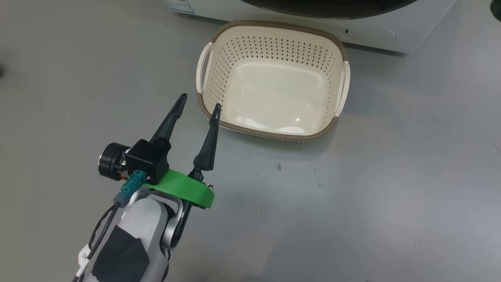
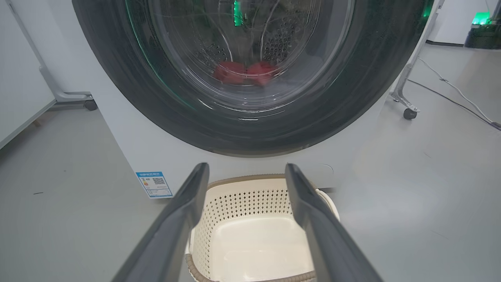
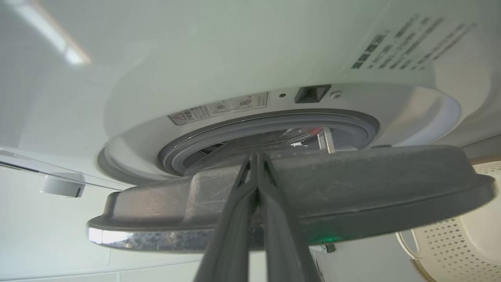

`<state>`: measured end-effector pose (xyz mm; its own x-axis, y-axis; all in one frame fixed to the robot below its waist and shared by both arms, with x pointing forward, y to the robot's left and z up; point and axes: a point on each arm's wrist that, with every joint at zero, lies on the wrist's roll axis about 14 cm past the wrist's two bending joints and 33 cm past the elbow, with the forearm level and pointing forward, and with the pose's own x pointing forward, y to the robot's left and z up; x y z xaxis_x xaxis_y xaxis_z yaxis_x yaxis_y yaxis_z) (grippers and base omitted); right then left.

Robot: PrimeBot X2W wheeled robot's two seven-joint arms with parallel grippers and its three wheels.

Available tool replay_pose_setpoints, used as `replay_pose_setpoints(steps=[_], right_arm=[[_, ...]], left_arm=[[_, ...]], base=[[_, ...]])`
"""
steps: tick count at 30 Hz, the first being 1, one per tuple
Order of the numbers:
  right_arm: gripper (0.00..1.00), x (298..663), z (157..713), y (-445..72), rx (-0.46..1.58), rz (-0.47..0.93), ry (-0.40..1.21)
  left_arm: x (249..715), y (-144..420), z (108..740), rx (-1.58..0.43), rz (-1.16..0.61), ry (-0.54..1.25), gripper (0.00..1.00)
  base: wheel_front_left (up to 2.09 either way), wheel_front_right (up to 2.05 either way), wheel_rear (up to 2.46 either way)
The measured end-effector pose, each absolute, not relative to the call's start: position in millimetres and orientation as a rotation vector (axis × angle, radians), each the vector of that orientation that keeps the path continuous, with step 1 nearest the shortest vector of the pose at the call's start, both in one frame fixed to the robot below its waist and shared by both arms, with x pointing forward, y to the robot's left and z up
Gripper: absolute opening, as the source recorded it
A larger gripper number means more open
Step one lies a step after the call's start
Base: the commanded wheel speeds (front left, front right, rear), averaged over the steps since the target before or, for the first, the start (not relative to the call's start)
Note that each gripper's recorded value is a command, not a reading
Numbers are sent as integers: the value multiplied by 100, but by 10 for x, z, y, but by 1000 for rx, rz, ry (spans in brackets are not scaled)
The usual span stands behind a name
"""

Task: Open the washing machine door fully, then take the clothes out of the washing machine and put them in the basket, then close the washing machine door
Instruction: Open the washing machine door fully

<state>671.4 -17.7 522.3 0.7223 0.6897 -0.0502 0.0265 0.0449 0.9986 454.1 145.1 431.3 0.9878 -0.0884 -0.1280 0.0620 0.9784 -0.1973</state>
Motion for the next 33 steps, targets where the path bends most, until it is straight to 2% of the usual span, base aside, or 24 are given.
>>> replay_pose_setpoints(steps=[19,27,33], right_arm=[[0,6626,5202,-5,1459,622,662],[0,6386,5181,49,1448,685,708],[0,6053,5094,276,1449,747,804]], left_arm=[[4504,1486,4338,-188,-66,135,100],[4488,1475,4421,-191,-68,117,100],[4437,1478,4469,-197,-61,108,100]], base=[[0,0,0],[0,0,0],[0,0,0]])
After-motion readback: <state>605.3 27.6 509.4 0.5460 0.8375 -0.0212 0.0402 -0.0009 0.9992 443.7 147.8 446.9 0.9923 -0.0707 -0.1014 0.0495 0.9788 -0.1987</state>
